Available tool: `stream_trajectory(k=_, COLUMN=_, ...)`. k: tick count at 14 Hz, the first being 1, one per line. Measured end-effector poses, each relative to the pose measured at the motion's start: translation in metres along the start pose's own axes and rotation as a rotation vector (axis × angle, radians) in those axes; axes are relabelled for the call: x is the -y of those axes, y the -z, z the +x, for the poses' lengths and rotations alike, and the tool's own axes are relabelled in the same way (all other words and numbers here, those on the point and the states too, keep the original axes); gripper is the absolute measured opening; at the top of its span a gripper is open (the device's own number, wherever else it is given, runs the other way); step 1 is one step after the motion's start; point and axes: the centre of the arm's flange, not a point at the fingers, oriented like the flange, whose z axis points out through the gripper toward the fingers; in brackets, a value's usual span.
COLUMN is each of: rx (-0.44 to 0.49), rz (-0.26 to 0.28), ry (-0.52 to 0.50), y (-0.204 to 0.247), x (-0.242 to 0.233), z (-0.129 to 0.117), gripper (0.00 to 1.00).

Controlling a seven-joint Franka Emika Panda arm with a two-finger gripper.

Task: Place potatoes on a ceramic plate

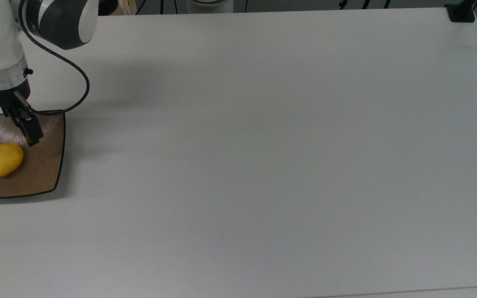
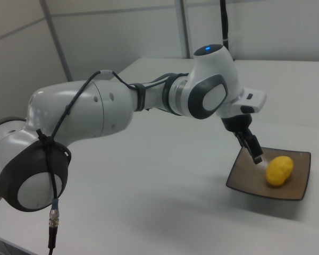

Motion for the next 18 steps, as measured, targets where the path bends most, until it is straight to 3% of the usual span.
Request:
stream_trajectory(k=4, rx=0.057, rz=-0.026, ry=0.012, y=0.003, x=0.001, z=-0.007, gripper=1.00)
stream_trajectory(k=8, rx=0.231, rz=-0.081, ry=0.180, y=0.044, x=0.022, z=-0.042, gripper=1.00)
stream_trajectory(k=12, rx=0.408, rz=-0.091, ry=0.450, y=0.109, x=0.065, z=-0.109, gripper=1.00)
stream_trajectory(k=16, rx=0.441, rz=-0.086, ry=0.592, y=0.152, x=0.091, z=-0.183, gripper=1.00)
stream_trajectory(k=18, rx=0.438, rz=-0.045, ry=0.646, y=0.180, x=0.103, z=-0.229, gripper=1.00)
